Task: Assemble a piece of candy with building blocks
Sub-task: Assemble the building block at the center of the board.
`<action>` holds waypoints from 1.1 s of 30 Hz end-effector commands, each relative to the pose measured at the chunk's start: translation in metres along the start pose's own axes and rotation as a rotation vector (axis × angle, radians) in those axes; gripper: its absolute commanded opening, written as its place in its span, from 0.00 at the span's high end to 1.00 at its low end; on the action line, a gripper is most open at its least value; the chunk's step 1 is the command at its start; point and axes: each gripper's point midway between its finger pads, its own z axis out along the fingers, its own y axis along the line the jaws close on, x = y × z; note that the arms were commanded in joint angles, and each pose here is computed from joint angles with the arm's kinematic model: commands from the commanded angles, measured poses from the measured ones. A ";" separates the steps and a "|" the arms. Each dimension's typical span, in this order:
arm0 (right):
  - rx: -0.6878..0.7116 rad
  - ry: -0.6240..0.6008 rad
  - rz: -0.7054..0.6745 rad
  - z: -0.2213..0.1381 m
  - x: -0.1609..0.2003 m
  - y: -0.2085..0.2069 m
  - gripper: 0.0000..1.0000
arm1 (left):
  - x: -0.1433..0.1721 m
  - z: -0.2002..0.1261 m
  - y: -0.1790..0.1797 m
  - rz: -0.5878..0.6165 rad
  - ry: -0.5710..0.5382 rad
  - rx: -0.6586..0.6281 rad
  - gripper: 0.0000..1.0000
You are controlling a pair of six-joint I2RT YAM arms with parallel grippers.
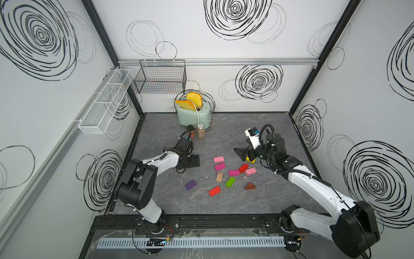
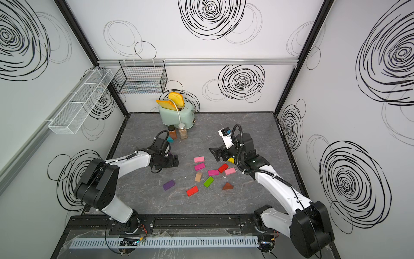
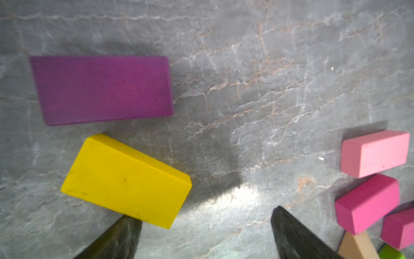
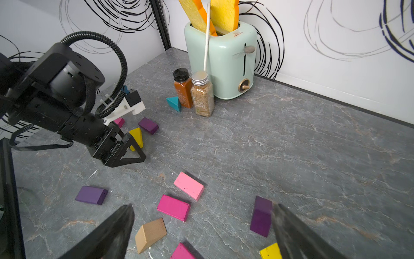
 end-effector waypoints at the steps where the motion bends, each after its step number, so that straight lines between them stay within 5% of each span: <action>1: 0.006 -0.018 -0.023 -0.002 -0.010 -0.001 0.01 | 0.016 0.014 0.000 -0.033 0.079 0.005 0.05; 17: 0.019 -0.011 -0.025 -0.003 -0.007 -0.003 0.01 | 0.001 0.017 0.001 -0.049 0.053 -0.003 0.05; 22: 0.013 -0.003 -0.008 -0.007 -0.004 -0.001 0.01 | 0.005 -0.019 -0.005 -0.004 0.007 -0.028 0.03; 33: -0.032 0.011 0.039 -0.019 0.008 0.015 0.01 | 0.097 -0.087 0.011 -0.177 -0.061 -0.159 0.02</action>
